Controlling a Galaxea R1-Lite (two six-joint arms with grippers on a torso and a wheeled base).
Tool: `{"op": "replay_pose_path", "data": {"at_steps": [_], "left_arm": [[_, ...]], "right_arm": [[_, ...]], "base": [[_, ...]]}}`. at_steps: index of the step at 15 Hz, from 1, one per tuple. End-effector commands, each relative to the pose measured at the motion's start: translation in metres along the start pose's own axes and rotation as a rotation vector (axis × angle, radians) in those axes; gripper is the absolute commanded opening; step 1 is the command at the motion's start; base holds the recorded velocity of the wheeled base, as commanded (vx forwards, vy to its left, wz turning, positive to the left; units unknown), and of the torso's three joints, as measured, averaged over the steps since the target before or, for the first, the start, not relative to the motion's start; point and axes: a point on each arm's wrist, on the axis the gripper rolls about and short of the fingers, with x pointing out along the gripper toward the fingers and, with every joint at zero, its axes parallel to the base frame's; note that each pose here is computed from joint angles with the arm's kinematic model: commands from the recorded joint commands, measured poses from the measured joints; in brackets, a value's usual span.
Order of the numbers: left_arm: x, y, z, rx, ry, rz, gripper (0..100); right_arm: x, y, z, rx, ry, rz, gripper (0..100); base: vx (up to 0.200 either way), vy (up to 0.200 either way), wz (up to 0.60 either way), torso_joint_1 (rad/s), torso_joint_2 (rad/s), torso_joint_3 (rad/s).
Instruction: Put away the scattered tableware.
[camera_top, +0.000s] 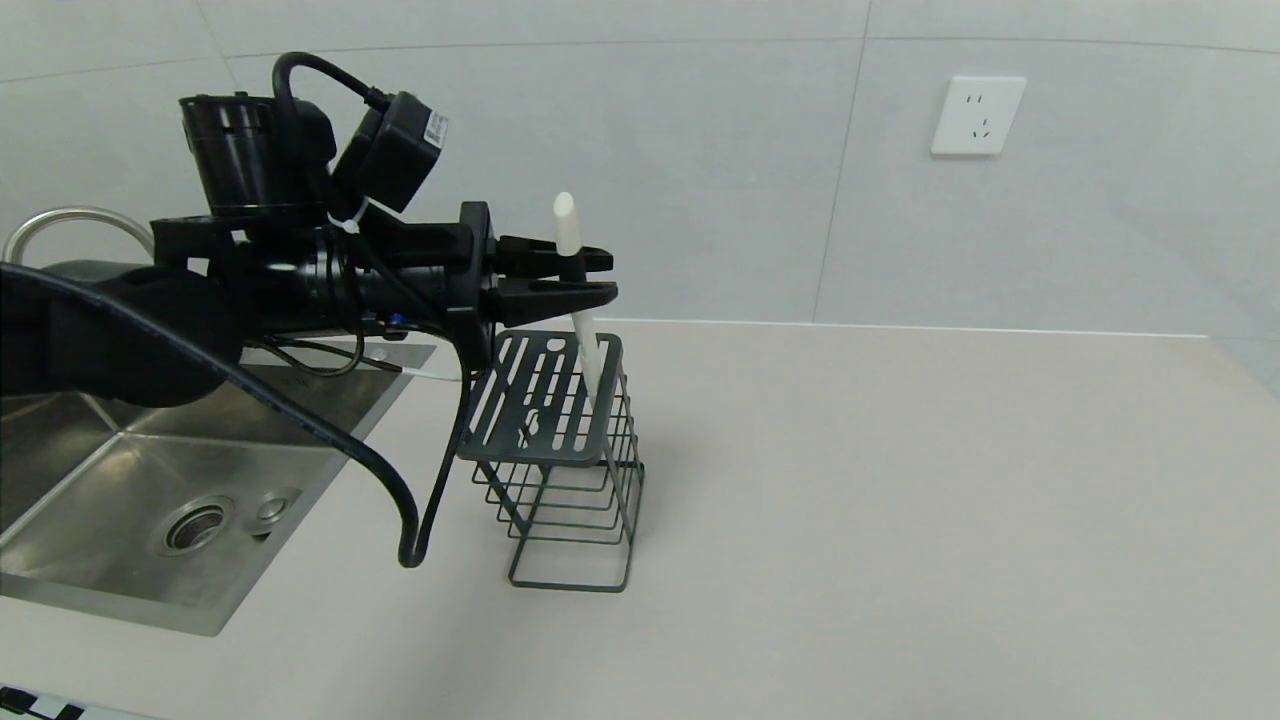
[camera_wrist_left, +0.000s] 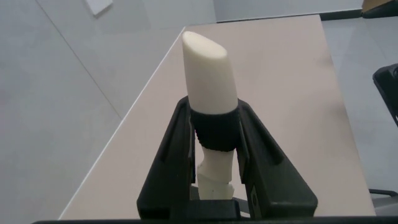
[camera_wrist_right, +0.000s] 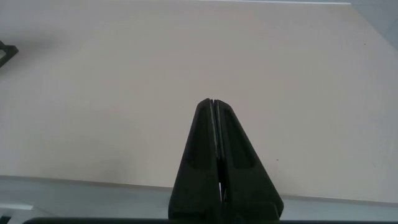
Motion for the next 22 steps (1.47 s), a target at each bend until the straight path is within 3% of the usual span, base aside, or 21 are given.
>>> {"op": "replay_pose_path", "data": {"at_steps": [1, 16, 22], "left_arm": [[0.002, 0.000, -0.007, -0.011, 0.009, -0.004, 0], [0.004, -0.005, -0.029, -0.062, 0.045, -0.012, 0], [0.005, -0.005, -0.033, -0.065, 0.051, -0.012, 0]], "right_arm": [[0.000, 0.000, 0.000, 0.000, 0.002, 0.000, 0], [0.000, 0.000, 0.000, 0.000, 0.000, 0.000, 0], [0.000, 0.000, 0.000, 0.000, 0.000, 0.000, 0]], "base": [[0.000, 0.000, 0.00, 0.000, 0.00, 0.000], [0.000, 0.000, 0.00, 0.000, 0.00, 0.000], [0.000, 0.000, 0.00, 0.000, 0.00, 0.000]]}}
